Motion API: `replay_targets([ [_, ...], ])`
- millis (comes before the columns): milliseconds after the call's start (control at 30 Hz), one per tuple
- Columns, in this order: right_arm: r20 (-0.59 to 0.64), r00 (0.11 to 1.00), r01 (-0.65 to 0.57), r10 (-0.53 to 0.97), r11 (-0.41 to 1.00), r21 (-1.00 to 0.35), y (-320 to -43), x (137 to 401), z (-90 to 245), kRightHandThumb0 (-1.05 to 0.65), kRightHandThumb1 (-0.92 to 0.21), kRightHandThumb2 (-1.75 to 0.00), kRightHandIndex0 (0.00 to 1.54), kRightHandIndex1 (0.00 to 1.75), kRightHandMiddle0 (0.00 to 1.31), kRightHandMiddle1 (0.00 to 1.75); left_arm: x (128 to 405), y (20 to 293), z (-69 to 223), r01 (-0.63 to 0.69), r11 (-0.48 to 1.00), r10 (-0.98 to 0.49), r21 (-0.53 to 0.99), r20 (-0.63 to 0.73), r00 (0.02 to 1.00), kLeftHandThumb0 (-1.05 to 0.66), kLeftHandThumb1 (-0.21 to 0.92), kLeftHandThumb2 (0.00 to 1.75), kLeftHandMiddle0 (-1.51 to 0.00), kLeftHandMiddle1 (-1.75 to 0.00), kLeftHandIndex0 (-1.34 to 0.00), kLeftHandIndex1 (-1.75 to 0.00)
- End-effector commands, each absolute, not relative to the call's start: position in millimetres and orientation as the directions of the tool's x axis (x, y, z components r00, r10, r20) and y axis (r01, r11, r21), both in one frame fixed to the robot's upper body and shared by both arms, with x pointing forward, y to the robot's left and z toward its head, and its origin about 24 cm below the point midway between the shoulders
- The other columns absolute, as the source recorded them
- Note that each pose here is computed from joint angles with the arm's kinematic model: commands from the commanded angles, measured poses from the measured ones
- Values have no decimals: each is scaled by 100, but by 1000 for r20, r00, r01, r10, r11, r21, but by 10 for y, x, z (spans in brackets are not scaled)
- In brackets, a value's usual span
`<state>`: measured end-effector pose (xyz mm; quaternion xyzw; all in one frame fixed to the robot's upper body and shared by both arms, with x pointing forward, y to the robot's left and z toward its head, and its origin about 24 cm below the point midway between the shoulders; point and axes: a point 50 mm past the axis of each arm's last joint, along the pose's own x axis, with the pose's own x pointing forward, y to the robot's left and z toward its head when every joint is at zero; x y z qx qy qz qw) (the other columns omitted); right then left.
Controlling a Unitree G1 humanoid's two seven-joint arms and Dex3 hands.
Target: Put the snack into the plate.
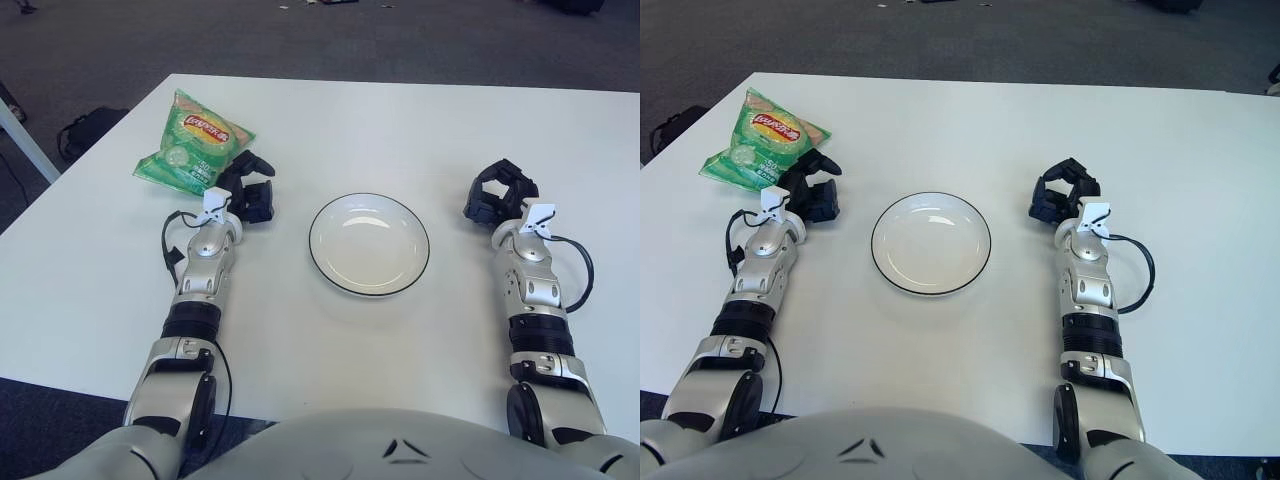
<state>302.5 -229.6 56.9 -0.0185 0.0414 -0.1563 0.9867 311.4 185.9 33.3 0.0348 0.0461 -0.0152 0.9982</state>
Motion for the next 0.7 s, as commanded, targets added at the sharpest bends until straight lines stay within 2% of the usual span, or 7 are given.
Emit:
replay_targets([
  [0, -231, 918, 309, -323, 946, -98, -2304, 2880, 245, -54, -19, -148, 135, 175, 72, 175, 2888, 1886, -47, 19, 998, -2, 67, -247, 969, -48, 32, 131, -129, -175, -61, -175],
  [667, -232, 916, 308, -326, 945, -111, -2306, 2879, 233, -53, -21, -146, 135, 175, 71, 175, 2888, 1868, -50, 10, 997, 10, 78, -254, 967, -48, 31, 132, -128, -175, -61, -175],
])
